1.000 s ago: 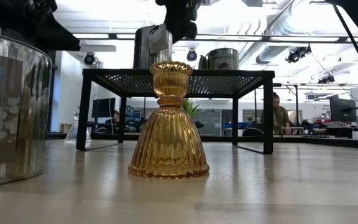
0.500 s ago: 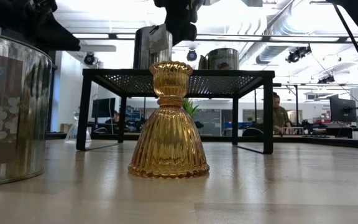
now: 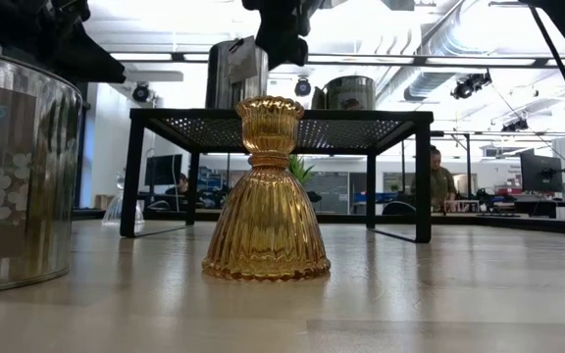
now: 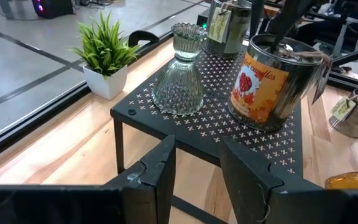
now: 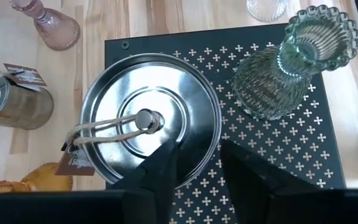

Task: Pick & Place candle stick holders
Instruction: Put the orange scented candle on the shelf

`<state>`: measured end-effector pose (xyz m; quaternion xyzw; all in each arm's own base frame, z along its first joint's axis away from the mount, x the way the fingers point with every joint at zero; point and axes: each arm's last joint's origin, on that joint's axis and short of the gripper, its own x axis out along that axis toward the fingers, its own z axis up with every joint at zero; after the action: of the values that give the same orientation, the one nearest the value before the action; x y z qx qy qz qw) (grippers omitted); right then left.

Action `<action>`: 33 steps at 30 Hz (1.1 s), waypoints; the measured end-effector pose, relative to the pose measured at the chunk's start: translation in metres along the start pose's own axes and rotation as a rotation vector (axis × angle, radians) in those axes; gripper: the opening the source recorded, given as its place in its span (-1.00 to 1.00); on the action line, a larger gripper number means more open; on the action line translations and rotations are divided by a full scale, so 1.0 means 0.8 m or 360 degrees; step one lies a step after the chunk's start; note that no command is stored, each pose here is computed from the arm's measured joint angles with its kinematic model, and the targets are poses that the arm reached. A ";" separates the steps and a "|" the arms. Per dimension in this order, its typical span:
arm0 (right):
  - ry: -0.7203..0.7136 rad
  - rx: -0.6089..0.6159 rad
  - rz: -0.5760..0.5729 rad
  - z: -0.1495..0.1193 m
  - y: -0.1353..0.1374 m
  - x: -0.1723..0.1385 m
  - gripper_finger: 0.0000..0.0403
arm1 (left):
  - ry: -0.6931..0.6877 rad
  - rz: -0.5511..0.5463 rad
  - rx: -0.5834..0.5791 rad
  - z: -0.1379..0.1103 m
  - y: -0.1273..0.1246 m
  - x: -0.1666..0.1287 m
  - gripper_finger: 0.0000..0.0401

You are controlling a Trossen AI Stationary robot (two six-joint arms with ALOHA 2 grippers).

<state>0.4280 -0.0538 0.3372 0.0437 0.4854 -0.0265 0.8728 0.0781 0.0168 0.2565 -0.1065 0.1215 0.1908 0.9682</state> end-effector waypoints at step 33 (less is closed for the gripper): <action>0.0021 -0.0017 -0.0042 -0.007 -0.006 -0.023 -1.00 | 0.0000 -0.0002 -0.0012 0.000 0.000 0.000 -0.39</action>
<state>0.4133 -0.0582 0.3498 0.0330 0.4919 -0.0350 0.8693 0.0781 0.0168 0.2565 -0.1102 0.1207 0.1907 0.9679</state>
